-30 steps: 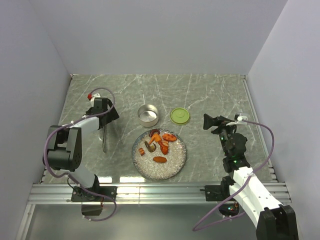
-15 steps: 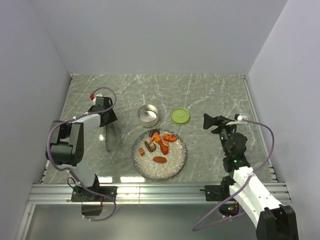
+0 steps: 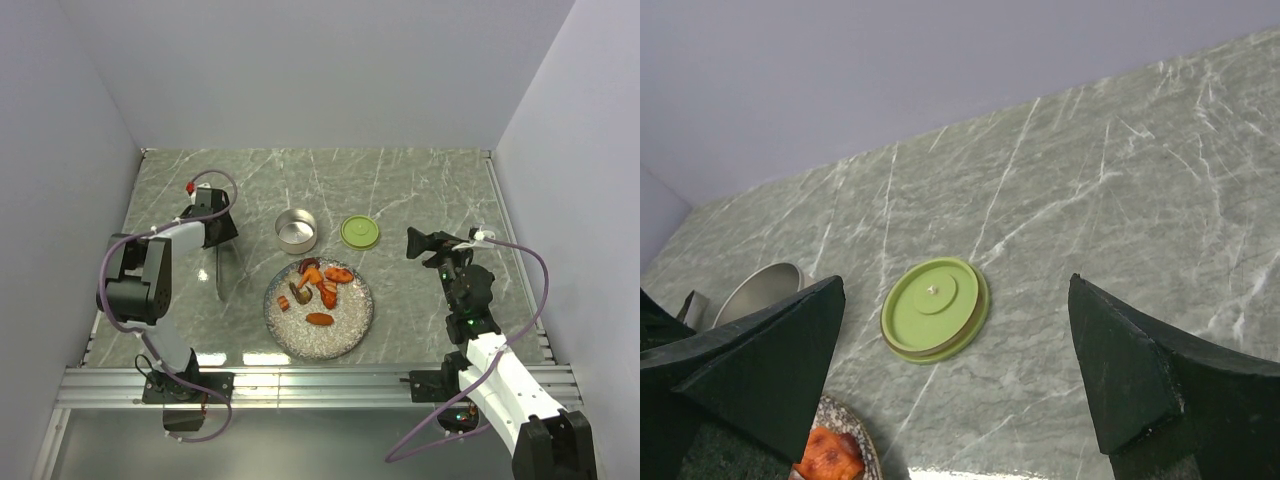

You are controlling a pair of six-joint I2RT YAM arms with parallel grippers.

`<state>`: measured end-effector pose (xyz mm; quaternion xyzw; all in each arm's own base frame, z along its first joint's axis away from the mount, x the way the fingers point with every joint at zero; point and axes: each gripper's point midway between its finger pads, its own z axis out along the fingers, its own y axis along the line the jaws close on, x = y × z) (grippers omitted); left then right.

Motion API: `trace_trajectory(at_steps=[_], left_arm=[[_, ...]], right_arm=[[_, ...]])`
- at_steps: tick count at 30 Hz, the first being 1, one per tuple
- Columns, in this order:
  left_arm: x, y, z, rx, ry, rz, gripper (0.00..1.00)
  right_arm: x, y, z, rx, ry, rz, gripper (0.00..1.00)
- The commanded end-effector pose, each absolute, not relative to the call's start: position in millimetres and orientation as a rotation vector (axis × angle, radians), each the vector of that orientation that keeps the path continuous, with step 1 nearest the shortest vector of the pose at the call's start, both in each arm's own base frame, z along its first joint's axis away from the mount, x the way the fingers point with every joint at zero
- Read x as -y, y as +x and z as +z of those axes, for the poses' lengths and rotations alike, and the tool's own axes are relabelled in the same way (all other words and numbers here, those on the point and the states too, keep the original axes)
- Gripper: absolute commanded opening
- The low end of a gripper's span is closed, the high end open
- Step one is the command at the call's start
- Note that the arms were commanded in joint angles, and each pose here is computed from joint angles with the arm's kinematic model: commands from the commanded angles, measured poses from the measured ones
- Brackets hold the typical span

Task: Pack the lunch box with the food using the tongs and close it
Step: Grab the clamp with the left arm

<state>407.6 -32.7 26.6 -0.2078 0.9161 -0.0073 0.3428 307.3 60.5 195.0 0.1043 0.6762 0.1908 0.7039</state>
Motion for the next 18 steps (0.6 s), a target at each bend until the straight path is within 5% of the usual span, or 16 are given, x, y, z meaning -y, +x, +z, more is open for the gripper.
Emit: trace_trajectory(at_steps=[1, 8, 18], left_arm=[[37.7, 412.7, 31.1, -2.385, -0.509, -0.035, 0.58], [38.5, 414.1, 25.4, -2.414, -0.502, -0.027, 0.68], [33.1, 411.7, 15.4, -2.453, -0.496, 0.107, 0.6]], right_arm=[[-60.7, 309.9, 221.6, -1.44, 0.232, 0.436, 0.99], [-62.7, 311.2, 221.0, -1.448, 0.224, 0.44, 0.99], [-64.3, 312.3, 221.3, -1.454, 0.218, 0.445, 0.99]])
